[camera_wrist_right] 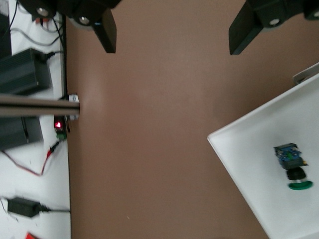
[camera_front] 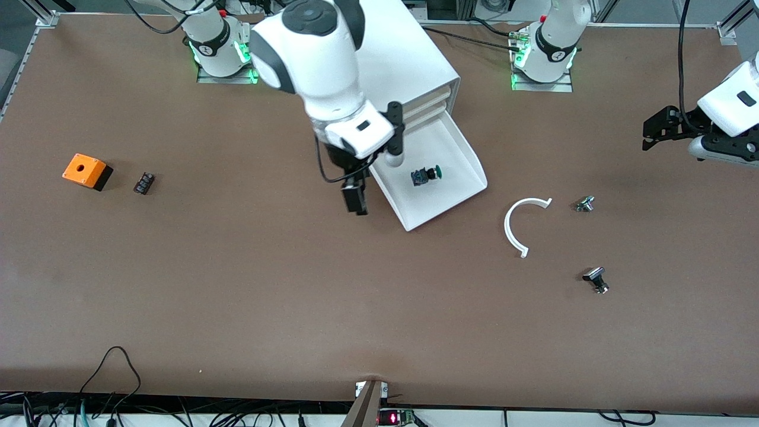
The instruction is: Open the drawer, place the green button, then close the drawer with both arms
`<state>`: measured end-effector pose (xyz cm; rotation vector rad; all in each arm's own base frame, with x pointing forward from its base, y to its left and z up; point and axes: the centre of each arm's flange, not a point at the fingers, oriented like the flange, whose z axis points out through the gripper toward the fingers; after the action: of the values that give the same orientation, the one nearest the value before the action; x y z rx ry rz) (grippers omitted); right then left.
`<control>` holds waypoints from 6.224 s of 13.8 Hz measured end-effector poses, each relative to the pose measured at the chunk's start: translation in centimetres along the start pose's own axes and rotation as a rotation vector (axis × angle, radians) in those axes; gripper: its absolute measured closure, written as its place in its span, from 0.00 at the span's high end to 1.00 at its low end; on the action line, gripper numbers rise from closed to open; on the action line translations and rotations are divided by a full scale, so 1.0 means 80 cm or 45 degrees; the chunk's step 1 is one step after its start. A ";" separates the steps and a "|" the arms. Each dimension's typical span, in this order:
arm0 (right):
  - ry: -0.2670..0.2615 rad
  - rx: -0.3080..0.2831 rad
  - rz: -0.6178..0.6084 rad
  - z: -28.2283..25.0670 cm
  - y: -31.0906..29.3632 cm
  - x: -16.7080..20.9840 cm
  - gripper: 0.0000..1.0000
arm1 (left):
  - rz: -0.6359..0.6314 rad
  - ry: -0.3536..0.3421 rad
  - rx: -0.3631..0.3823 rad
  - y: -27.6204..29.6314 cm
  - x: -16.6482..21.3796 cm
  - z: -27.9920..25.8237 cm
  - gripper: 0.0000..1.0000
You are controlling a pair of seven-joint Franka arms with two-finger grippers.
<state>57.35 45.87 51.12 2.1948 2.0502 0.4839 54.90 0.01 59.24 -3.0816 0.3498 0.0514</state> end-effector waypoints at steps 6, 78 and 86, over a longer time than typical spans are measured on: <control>-0.051 0.082 0.449 0.041 0.050 -0.082 1.00 | 0.003 -0.083 -0.042 -0.014 0.046 0.058 1.00; -0.507 0.149 1.931 -0.131 0.061 -0.569 0.99 | -0.640 0.000 -0.424 0.303 0.110 0.281 1.00; -0.519 0.157 1.935 -0.123 0.062 -0.569 0.99 | -0.104 0.082 -0.130 0.128 0.020 0.056 1.00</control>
<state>57.18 -0.86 54.42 3.1203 -0.0587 -0.0734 54.06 -10.16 54.35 -3.2007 0.2305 -0.0342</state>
